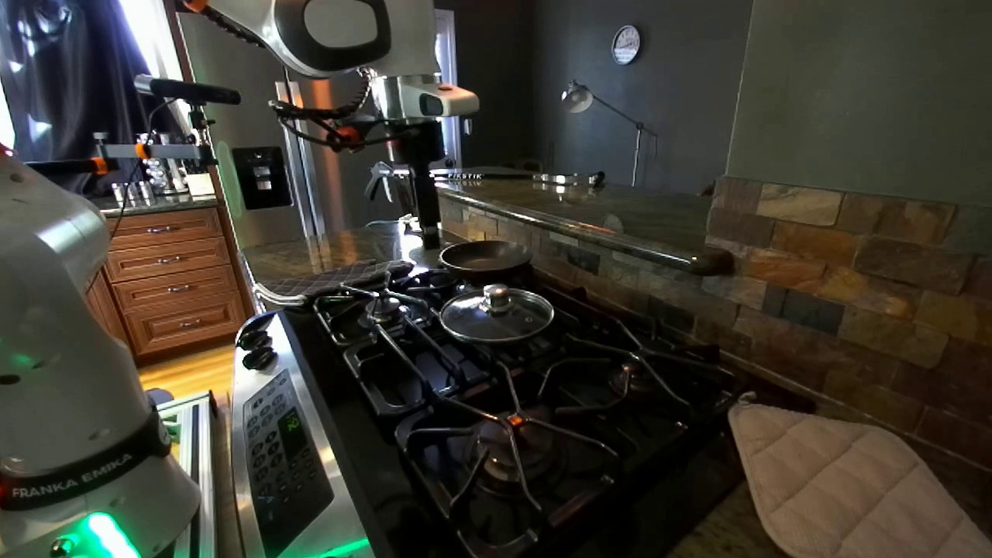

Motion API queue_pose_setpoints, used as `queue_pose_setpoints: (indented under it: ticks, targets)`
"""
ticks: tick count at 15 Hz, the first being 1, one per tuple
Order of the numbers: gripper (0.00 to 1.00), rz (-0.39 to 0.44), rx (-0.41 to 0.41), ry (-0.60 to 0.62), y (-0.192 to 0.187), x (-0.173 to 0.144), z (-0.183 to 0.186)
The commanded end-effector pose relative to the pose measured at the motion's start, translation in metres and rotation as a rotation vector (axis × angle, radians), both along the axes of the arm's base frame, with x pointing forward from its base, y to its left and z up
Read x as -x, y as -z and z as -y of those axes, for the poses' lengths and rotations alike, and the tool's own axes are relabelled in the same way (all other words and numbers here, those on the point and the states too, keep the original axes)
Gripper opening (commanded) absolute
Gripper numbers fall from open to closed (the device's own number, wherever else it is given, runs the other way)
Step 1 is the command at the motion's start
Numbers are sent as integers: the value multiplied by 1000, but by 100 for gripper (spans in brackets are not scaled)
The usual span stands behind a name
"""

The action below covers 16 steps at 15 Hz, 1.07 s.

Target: Put the lid on the pan

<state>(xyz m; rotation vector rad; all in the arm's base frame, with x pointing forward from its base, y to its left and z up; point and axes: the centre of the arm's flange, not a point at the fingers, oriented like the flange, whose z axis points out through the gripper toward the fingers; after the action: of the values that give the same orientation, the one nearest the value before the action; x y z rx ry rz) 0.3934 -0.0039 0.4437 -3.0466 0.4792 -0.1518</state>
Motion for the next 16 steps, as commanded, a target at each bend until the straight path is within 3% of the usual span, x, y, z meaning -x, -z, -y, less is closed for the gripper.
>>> queue_pose_setpoints:
  ticks: [1,11,12,16]
  targets:
    - [100,-2,20,-93,23,-24,7]
    - [100,36,63,-242,61,-71,11]
    - [100,33,64,-215,52,-57,10]
    - [100,25,61,-226,58,-65,10]
